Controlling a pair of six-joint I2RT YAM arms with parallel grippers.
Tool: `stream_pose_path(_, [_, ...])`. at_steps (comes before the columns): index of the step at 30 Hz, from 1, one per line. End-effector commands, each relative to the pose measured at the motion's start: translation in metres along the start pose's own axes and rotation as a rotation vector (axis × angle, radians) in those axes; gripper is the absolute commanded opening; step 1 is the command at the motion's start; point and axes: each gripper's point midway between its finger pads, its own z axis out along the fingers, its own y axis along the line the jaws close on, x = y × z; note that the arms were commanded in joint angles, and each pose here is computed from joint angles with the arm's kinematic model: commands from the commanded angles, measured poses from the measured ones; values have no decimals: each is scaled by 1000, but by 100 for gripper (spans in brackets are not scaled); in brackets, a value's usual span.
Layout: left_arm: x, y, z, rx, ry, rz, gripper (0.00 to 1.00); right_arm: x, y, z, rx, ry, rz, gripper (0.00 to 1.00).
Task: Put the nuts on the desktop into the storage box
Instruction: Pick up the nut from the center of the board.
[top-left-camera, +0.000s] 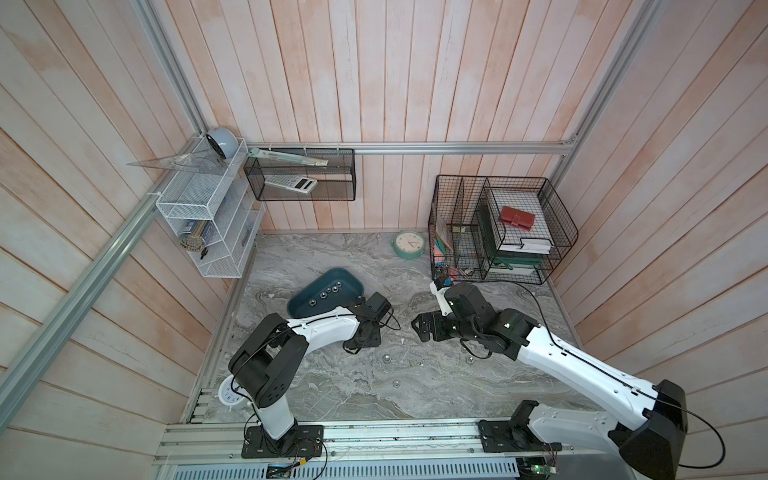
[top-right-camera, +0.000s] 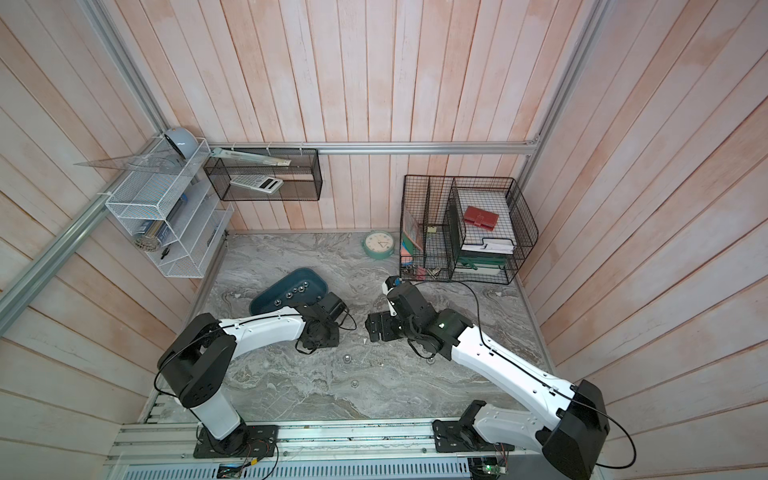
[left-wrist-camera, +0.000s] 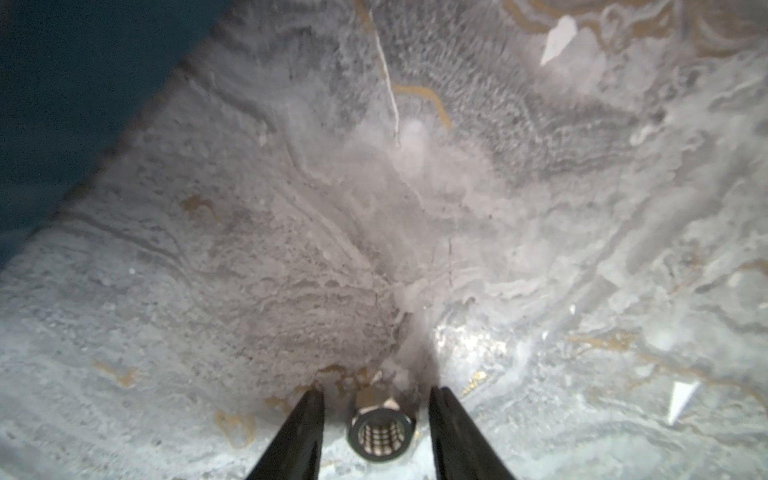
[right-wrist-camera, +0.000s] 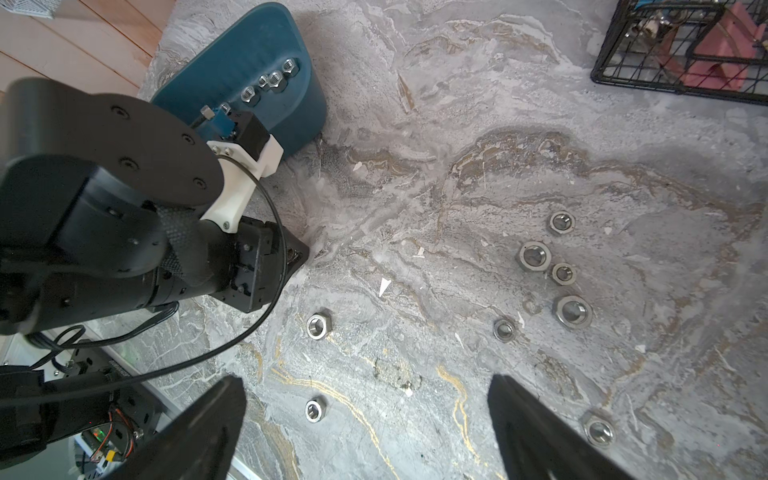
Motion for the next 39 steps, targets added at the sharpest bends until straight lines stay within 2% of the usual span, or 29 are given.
stream_pose_path(1, [4,5,8,-24,0,6,41,3,-3,0,28,10,-9,98])
stream_pose_path(5, [1,5,3,-28,-12,7,24,2,-3,1,28,12,-11,98])
stream_pose_path(14, [-25,7,-31,-44,-94,21,24,-1,-1,6,33,17,-29,98])
stream_pose_path(20, [-60,11,-68,-18,-170,-5,24,-9,2,8,40,13,-56,98])
stream_pose_path(26, [-96,33,-94,-4,-220,-58,25,-18,8,14,39,15,-84,98])
stream_pose_path(33, [-129,70,-96,-29,-242,-134,26,-31,16,25,38,22,-126,98])
stream_pose_path(39, [-157,76,-79,-35,-242,-156,27,-44,17,34,39,27,-146,98])
